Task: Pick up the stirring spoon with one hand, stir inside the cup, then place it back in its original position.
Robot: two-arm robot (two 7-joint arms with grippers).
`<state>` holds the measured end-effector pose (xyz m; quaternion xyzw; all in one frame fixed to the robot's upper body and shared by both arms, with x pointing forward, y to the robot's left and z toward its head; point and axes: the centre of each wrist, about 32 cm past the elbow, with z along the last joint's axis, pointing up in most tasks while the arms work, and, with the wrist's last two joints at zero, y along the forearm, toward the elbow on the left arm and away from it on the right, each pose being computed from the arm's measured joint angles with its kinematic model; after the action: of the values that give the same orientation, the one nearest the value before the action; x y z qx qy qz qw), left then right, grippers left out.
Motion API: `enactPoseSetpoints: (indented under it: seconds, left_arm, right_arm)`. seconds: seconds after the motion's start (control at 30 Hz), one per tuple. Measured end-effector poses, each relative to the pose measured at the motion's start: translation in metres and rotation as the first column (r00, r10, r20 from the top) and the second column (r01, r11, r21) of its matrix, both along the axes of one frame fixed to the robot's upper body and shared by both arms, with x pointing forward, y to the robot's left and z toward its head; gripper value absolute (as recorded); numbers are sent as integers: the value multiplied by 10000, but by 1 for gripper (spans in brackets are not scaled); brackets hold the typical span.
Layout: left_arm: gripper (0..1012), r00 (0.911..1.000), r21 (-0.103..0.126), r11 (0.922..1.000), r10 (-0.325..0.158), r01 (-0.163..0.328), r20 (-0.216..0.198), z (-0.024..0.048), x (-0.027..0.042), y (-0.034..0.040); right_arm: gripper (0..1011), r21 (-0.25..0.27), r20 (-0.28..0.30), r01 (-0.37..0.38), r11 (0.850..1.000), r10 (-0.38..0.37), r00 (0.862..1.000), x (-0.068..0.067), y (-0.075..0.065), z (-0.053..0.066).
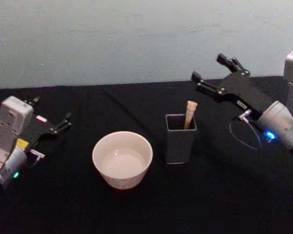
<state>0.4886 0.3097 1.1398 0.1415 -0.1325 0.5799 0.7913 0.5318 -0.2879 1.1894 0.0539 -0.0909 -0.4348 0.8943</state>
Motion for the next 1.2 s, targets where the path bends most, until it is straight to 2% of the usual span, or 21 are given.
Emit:
enactPoseSetpoints:
  seconds: [0.03, 0.1, 0.13, 0.23, 0.53, 0.67, 0.77, 1.2]
  left_arm:
    - [1001, 10000, 0, 10000, 0, 0, 0, 0, 0, 0]
    - [1001, 10000, -1, 10000, -1, 1, 1, 0, 0, 0]
    - [1001, 10000, -1, 10000, 0, 0, 0, 0, 0, 0]
    - [1001, 10000, -1, 10000, 0, 0, 0, 0, 0, 0]
    - [1001, 10000, 0, 10000, 0, 0, 0, 0, 0, 0]
    - [1001, 10000, 0, 10000, 0, 0, 0, 0, 0, 0]
    - [1001, 10000, 0, 10000, 0, 0, 0, 0, 0, 0]
    - [1002, 10000, 0, 10000, 0, 0, 0, 0, 0, 0]
  right_arm:
    - [1000, 0, 0, 0, 10000, 0, 10000, 0, 0, 0]
    - [1000, -40, -279, 706, 9975, -707, 9971, -21, 3, -44]
    - [1002, -48, -512, 1087, 9941, -1088, 9927, -33, 8, -90]
    - [1000, -156, -944, 1614, 9868, -1621, 9822, -45, 16, -178]
    - [1002, -747, -2189, 1819, 9805, -1941, 9562, -54, 57, -440]
    - [1002, -873, -2500, 1829, 9793, -1992, 9475, -56, 71, -512]
    - [1000, -968, -2658, 1844, 9781, -2039, 9422, -53, 74, -547]
    - [1002, -962, -2622, 1818, 9786, -2011, 9438, -52, 73, -537]
